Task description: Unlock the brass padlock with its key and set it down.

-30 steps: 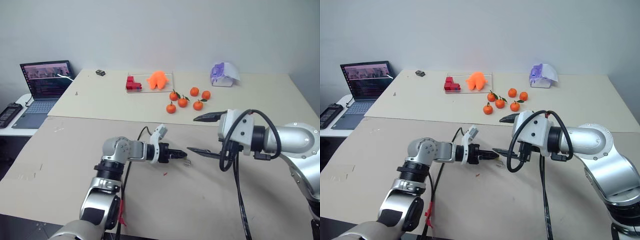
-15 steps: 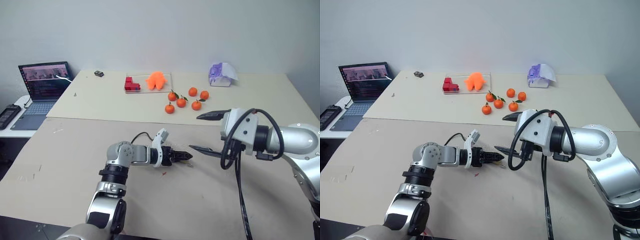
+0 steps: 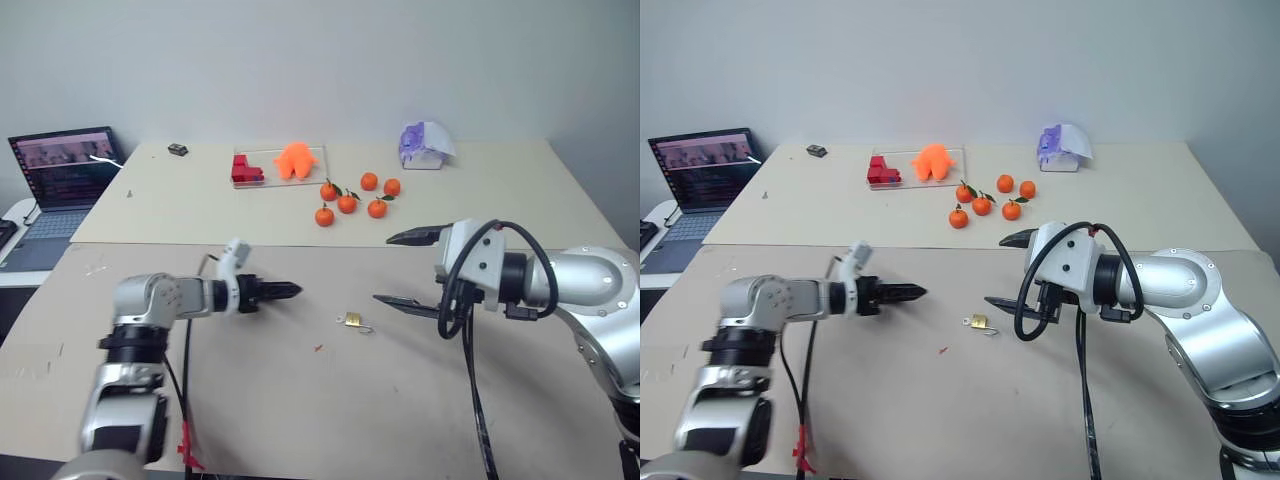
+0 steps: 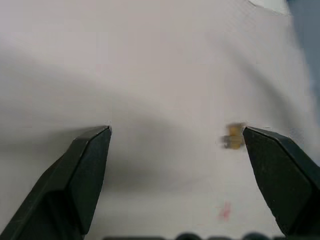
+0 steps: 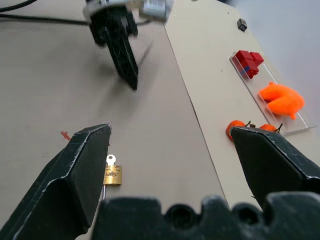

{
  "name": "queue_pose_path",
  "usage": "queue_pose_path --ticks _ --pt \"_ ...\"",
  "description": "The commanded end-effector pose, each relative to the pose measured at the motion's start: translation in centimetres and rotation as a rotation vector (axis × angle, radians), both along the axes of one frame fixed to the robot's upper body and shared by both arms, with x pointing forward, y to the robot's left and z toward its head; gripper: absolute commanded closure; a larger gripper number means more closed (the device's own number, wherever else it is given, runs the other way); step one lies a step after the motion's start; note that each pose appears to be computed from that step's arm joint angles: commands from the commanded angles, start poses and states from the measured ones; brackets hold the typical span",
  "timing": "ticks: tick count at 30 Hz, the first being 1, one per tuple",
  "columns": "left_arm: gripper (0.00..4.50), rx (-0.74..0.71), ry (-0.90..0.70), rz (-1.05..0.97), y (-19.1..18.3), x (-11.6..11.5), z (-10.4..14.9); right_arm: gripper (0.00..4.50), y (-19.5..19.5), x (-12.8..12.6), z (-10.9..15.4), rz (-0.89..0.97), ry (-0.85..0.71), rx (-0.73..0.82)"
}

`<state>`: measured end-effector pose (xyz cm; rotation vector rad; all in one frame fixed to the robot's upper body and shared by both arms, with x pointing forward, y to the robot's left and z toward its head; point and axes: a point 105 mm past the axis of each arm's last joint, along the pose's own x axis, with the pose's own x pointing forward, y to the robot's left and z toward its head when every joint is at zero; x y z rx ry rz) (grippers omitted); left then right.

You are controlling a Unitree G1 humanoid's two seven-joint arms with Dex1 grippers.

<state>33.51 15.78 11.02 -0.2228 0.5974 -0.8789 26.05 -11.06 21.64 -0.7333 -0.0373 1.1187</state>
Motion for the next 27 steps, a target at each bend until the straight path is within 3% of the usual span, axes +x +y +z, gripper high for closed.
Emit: queue_pose_path --ticks 1,4,7,9,11,14,20,27 --pt "0.01 -0.014 -0.324 -0.271 -2.2 -2.0 4.0 0.00 -0.4 -1.0 0.2 0.030 0.123 0.087" --pt "0.01 0.008 -0.489 -0.262 -1.3 -1.9 6.0 0.00 -1.5 -1.6 -0.5 0.020 0.241 0.121" --pt "0.01 0.099 -0.636 -0.235 -0.5 -1.3 7.1 0.00 -2.2 -1.1 0.3 -0.013 0.267 0.192" --pt "0.01 0.133 -0.695 -0.295 -0.7 -2.2 7.5 0.00 -2.7 -0.8 0.7 -0.038 0.273 0.224" --pt "0.01 0.145 -0.656 -0.316 -0.8 -2.7 7.3 0.00 -3.2 -0.5 0.7 -0.067 0.283 0.246" --pt "0.01 0.256 -0.757 -0.261 -1.1 -1.9 7.8 0.00 -3.9 0.0 0.5 -0.117 0.290 0.283" --pt "0.01 0.223 -0.826 -0.251 -2.5 -1.9 9.0 0.00 -4.4 0.4 -0.6 -0.170 0.279 0.260" --pt "0.01 0.248 -0.834 -0.283 -2.6 -1.9 8.6 0.00 -4.7 0.8 -1.2 -0.194 0.252 0.226"
